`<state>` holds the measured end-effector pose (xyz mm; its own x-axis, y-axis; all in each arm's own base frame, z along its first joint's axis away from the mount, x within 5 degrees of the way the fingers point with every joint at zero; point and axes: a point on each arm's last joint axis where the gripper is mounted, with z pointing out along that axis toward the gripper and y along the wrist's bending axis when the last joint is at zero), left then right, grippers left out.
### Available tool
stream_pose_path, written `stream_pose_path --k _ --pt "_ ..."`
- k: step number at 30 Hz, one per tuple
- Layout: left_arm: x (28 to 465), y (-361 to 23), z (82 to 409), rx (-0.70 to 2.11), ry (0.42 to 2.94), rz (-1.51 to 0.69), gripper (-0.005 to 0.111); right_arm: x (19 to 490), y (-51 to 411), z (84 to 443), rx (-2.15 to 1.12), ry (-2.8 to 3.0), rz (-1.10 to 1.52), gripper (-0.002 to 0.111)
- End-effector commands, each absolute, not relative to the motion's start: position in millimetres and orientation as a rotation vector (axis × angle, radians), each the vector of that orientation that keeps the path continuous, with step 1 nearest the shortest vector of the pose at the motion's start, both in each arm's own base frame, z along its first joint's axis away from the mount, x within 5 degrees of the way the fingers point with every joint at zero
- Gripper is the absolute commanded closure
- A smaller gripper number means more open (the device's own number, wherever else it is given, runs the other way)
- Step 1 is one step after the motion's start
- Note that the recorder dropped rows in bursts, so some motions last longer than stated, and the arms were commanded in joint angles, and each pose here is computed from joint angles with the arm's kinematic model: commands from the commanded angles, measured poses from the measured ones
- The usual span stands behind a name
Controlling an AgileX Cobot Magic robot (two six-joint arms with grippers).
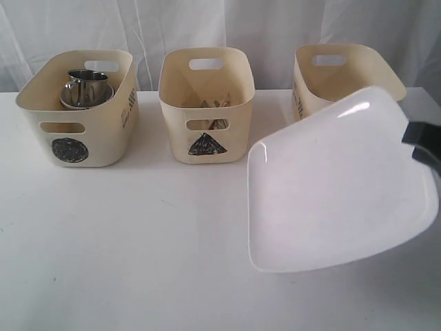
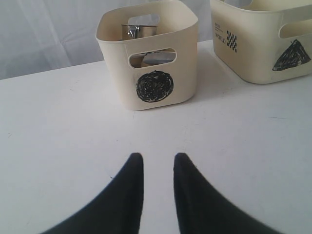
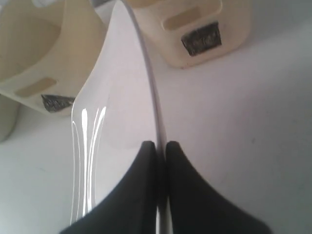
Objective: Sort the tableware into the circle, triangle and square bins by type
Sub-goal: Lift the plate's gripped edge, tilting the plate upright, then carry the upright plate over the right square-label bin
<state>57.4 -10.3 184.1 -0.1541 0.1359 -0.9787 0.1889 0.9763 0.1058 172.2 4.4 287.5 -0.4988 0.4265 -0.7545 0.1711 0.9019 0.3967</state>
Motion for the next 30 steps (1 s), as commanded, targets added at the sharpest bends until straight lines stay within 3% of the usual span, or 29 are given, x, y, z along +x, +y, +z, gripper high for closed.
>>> stream_pose_path --k 1,23,30 --pt "57.0 -10.3 183.7 0.234 1.728 -0.056 0.078 184.9 2.9 324.2 0.387 1.956 0.327 0.108" --pt "57.0 -10.3 183.7 0.234 1.728 -0.056 0.078 282.3 -8.2 424.8 0.206 1.765 0.126 0.108" --pt "57.0 -10.3 183.7 0.234 1.728 -0.056 0.078 308.5 -26.2 441.9 0.235 1.683 0.078 0.108"
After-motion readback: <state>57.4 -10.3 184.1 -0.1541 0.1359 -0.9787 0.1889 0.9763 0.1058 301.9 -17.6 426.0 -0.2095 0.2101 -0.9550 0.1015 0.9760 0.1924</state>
